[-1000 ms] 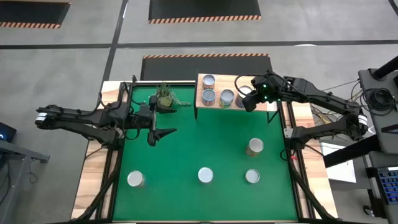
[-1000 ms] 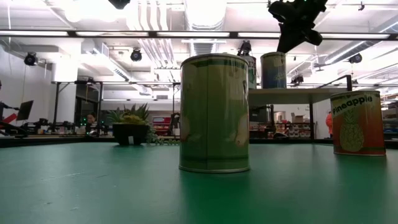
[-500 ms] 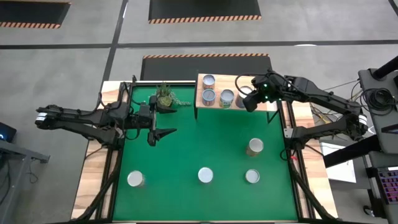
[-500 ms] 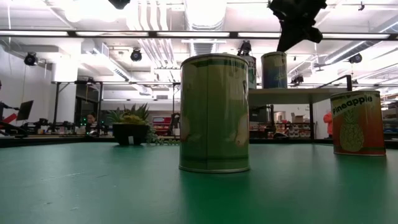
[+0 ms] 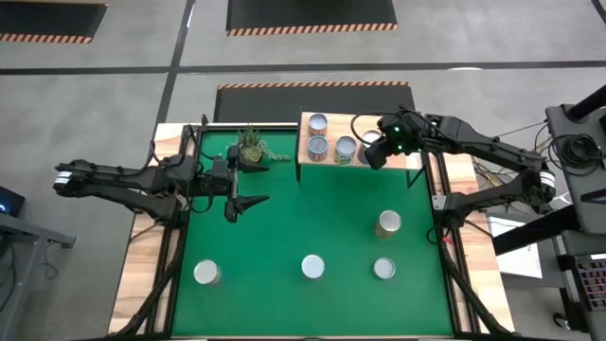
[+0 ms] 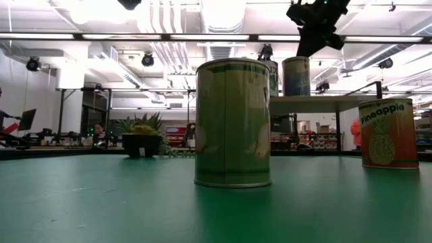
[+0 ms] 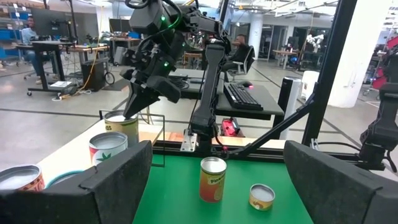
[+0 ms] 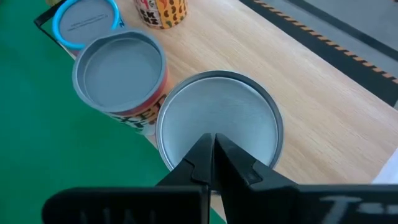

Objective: Pick and place cans onto a shelf
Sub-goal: Put the canned peas on the shelf, then put the canned pineapples on the shelf

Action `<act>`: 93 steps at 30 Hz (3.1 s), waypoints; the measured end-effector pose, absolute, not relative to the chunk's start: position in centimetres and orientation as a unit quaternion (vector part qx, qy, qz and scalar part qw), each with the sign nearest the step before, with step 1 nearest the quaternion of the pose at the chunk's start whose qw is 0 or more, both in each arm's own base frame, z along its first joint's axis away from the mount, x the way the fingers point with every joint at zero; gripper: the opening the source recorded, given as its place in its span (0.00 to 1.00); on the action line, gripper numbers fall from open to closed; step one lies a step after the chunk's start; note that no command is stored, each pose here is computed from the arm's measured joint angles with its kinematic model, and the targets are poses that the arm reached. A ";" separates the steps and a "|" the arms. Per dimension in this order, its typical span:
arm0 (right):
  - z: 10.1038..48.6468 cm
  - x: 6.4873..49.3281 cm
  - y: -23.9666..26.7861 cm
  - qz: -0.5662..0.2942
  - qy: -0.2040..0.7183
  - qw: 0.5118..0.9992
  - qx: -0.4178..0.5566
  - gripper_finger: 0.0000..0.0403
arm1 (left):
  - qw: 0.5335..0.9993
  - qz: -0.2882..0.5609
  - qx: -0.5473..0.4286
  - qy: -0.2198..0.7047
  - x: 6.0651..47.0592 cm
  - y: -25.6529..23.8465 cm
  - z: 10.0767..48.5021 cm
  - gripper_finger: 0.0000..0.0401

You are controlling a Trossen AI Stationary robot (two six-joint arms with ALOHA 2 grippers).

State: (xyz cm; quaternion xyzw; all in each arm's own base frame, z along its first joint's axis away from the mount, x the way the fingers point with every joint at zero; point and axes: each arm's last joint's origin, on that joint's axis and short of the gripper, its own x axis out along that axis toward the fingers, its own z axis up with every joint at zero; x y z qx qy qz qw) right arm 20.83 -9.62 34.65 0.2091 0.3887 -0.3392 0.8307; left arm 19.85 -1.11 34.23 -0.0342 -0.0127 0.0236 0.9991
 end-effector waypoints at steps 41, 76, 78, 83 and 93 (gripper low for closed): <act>35.6 20.5 -9.4 -0.335 0.401 0.827 0.207 0.02 | 0.999 0.024 -0.034 -0.012 19.9 -1.1 34.2 0.86; 38.6 20.9 -4.8 -0.255 0.350 0.880 0.195 0.02 | 0.999 0.021 -0.041 0.010 20.7 -1.2 33.5 0.86; 38.6 21.1 -3.2 -0.228 0.352 0.886 0.200 0.02 | 0.999 0.021 -0.043 0.017 21.0 -1.3 33.2 0.86; 38.0 21.4 1.0 -0.174 0.377 0.879 0.233 0.02 | 0.999 0.021 -0.047 0.009 21.5 -1.3 33.1 0.86; 31.7 19.1 5.1 -0.265 0.563 0.711 0.328 0.02 | 0.998 0.021 -0.051 0.000 21.3 -1.3 33.4 0.86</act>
